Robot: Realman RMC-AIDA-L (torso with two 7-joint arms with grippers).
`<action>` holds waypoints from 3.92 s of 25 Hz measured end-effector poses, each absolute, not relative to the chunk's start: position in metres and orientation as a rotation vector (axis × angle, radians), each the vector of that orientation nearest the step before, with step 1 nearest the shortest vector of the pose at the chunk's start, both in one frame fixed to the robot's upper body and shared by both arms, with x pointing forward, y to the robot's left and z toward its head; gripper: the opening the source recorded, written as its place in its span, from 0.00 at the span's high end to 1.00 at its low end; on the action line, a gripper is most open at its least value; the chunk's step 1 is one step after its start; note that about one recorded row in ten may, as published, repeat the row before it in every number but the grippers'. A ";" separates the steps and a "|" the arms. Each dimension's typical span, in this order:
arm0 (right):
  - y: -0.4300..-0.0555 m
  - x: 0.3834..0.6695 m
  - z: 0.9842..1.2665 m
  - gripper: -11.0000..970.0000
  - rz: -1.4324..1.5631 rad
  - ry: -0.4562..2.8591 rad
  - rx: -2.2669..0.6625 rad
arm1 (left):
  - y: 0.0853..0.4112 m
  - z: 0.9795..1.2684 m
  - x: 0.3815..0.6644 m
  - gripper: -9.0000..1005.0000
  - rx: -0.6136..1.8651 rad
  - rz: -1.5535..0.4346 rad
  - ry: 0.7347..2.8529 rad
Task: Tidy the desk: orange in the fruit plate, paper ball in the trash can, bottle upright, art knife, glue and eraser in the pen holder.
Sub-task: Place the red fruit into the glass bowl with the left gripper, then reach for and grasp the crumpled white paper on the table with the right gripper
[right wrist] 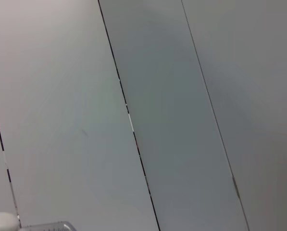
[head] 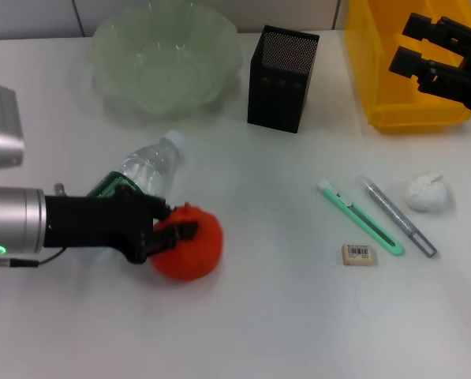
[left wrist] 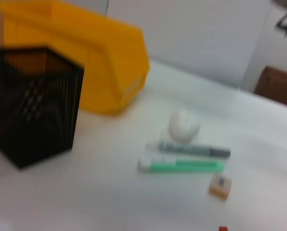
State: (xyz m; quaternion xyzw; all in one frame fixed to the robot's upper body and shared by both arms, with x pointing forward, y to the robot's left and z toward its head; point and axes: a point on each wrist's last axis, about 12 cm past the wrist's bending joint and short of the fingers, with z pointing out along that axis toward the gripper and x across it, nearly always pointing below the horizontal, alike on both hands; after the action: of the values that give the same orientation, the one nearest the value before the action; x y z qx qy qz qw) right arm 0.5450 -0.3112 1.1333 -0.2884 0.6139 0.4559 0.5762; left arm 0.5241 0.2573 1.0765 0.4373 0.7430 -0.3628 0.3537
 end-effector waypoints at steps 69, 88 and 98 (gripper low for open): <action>-0.309 0.568 1.138 0.14 1.075 1.658 -0.559 | 0.242 1.087 0.555 0.22 0.638 -0.972 1.532; -0.298 0.583 1.181 0.14 0.904 2.481 -0.290 | 0.240 1.081 0.558 0.22 0.600 -0.963 1.567; -0.299 0.582 1.193 0.14 0.544 2.822 -0.252 | 0.243 1.080 0.560 0.22 0.579 -0.954 1.578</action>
State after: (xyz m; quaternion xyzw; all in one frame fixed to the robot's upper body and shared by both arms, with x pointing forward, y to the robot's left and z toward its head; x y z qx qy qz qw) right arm 0.5823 -0.2991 1.1929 -0.0868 0.9701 0.1871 0.1280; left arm 0.5597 0.2435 1.0804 0.2467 0.6717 -0.4060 0.5684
